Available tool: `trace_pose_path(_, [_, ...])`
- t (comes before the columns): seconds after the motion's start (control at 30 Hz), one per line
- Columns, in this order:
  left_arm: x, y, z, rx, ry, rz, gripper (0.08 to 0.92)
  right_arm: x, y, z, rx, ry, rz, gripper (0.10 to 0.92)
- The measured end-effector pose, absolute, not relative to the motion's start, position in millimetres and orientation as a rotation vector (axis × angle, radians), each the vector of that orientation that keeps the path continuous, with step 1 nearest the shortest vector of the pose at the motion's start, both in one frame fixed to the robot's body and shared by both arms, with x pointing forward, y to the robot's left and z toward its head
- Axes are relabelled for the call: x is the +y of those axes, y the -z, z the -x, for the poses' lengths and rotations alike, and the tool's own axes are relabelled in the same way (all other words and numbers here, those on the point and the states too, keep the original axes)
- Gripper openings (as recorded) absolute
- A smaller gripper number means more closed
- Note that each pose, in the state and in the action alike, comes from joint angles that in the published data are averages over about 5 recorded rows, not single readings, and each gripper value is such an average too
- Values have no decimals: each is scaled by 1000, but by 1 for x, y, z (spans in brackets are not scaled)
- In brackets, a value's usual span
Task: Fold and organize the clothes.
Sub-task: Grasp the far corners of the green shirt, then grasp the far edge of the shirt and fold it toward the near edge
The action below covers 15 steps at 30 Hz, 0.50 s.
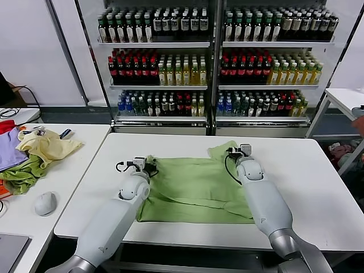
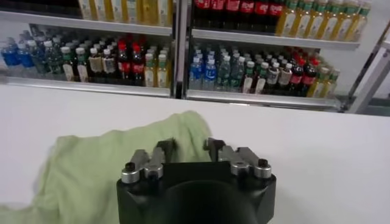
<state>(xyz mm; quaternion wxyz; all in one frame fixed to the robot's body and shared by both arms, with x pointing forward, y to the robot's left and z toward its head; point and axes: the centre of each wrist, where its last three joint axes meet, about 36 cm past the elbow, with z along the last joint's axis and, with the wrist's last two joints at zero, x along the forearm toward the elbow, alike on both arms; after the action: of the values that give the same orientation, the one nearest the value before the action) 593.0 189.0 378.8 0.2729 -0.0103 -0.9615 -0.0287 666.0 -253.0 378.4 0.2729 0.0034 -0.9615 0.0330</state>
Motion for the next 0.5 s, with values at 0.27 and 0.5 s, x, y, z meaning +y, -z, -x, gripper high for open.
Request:
trace_pose_path(0.27, [198, -377, -578, -2649, -35, 59, 104, -262, -372, -638, -2666, -43, -38, 122])
trace_pose_path(0.5, [205, -388, -560, -2757, -146, 110, 91, -270, -383, -606, -2755, 25, -74, 119])
